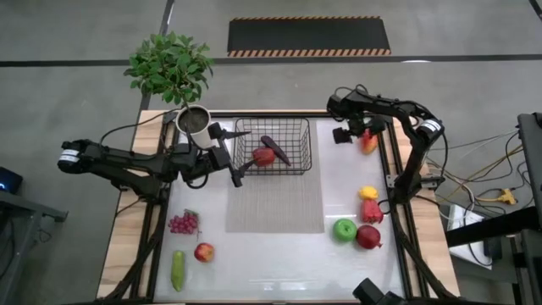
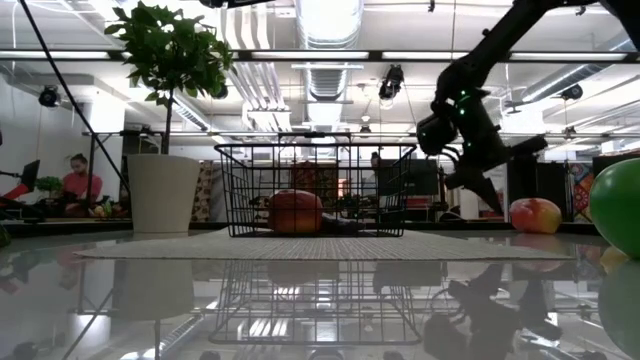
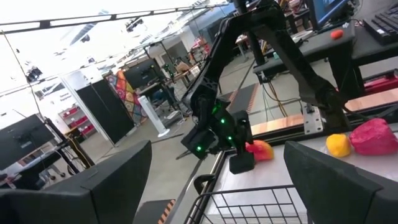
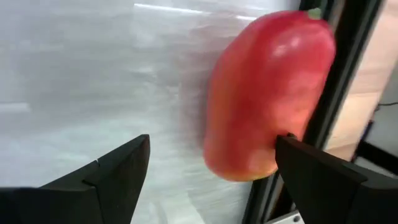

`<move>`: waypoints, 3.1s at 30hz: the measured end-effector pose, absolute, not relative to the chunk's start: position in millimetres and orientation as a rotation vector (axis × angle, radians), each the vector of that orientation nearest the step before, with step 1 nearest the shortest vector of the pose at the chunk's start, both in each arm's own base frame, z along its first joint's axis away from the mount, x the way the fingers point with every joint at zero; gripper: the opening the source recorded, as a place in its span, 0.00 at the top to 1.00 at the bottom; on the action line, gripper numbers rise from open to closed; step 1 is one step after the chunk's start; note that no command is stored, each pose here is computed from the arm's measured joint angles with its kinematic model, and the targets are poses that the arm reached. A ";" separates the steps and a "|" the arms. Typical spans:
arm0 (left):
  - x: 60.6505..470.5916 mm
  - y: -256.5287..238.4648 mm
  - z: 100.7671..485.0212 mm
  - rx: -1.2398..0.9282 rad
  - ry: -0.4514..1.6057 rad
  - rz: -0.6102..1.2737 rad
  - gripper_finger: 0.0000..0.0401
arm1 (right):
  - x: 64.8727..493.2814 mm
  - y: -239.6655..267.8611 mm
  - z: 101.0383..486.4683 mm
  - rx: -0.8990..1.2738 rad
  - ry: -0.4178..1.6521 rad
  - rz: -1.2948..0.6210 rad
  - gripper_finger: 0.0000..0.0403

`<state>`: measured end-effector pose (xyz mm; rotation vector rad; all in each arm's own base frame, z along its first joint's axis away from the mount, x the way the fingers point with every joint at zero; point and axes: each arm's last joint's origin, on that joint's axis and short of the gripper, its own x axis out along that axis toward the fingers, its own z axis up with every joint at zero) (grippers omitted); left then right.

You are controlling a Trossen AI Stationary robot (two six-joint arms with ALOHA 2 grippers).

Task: Build produce basket
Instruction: Put the mango into the wire basket

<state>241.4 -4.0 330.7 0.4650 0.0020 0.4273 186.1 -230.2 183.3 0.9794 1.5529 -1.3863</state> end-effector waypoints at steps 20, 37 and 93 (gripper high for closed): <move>241.4 -4.0 330.7 0.468 0.003 0.427 0.13 | 165.7 -257.1 184.2 1.068 1.581 -1.497 0.19; 241.4 -3.8 330.4 0.495 0.010 0.428 0.13 | 165.8 -269.2 138.8 1.068 1.864 -1.419 0.19; 262.1 -10.5 317.1 0.380 -0.058 0.182 0.13 | 274.5 -41.4 325.2 0.130 0.628 -0.256 0.40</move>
